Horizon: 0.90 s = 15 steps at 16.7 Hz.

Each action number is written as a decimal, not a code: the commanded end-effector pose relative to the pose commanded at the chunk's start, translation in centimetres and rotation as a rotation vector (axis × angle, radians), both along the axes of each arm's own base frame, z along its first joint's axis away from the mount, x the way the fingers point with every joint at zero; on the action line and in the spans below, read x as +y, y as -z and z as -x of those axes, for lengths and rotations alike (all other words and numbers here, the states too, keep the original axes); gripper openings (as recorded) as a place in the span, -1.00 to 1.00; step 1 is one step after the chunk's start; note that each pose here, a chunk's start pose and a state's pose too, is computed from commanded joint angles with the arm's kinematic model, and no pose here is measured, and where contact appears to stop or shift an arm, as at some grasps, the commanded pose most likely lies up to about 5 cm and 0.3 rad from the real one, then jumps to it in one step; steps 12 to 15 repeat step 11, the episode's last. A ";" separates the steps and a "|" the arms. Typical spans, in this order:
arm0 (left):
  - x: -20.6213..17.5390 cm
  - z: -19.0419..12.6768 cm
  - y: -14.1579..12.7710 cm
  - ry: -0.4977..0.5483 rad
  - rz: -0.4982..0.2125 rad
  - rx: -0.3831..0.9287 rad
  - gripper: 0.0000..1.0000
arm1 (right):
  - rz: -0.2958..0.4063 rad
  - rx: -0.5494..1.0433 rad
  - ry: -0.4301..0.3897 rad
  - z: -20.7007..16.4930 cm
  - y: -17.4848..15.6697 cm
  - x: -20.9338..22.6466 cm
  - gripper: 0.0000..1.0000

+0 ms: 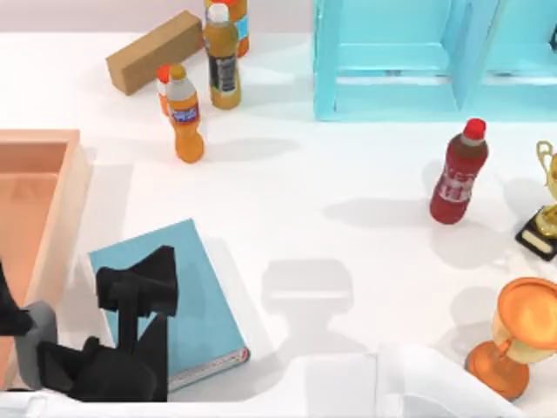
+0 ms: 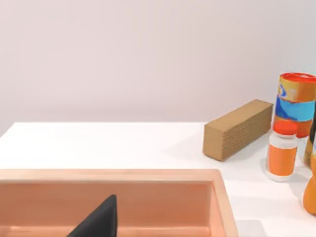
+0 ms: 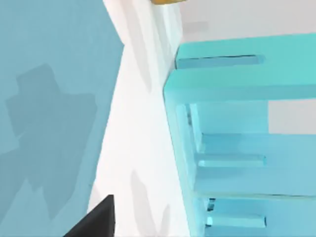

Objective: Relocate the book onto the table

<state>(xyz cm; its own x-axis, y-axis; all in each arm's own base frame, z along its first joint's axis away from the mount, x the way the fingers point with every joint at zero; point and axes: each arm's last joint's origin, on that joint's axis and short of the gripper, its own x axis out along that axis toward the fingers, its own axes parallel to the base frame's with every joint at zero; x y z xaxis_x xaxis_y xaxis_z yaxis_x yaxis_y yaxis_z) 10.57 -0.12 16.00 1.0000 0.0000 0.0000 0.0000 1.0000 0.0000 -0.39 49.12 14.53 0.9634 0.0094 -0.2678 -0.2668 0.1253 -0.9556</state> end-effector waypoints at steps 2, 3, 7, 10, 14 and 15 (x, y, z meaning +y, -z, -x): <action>0.0 0.0 0.0 0.000 0.000 0.000 1.00 | 0.021 -0.004 0.020 0.9 -0.3 -0.6 1.00; 0.0 0.0 0.0 0.000 0.000 0.000 1.00 | 0.027 -0.006 0.036 1.0 -0.6 -0.8 1.00; 0.0 0.0 0.0 0.000 0.000 0.000 1.00 | 0.033 -0.012 0.109 -0.2 -1.6 -1.4 1.00; 0.0 0.0 0.0 0.000 0.000 0.000 1.00 | 0.027 -0.013 0.136 -0.9 -2.0 -1.6 1.00; 0.0 0.0 0.0 0.000 0.000 0.000 1.00 | 0.027 -0.013 0.136 -0.9 -2.0 -1.6 1.00; 0.0 0.0 0.0 0.000 0.000 0.000 1.00 | 0.027 -0.013 0.136 -0.9 -2.0 -1.6 1.00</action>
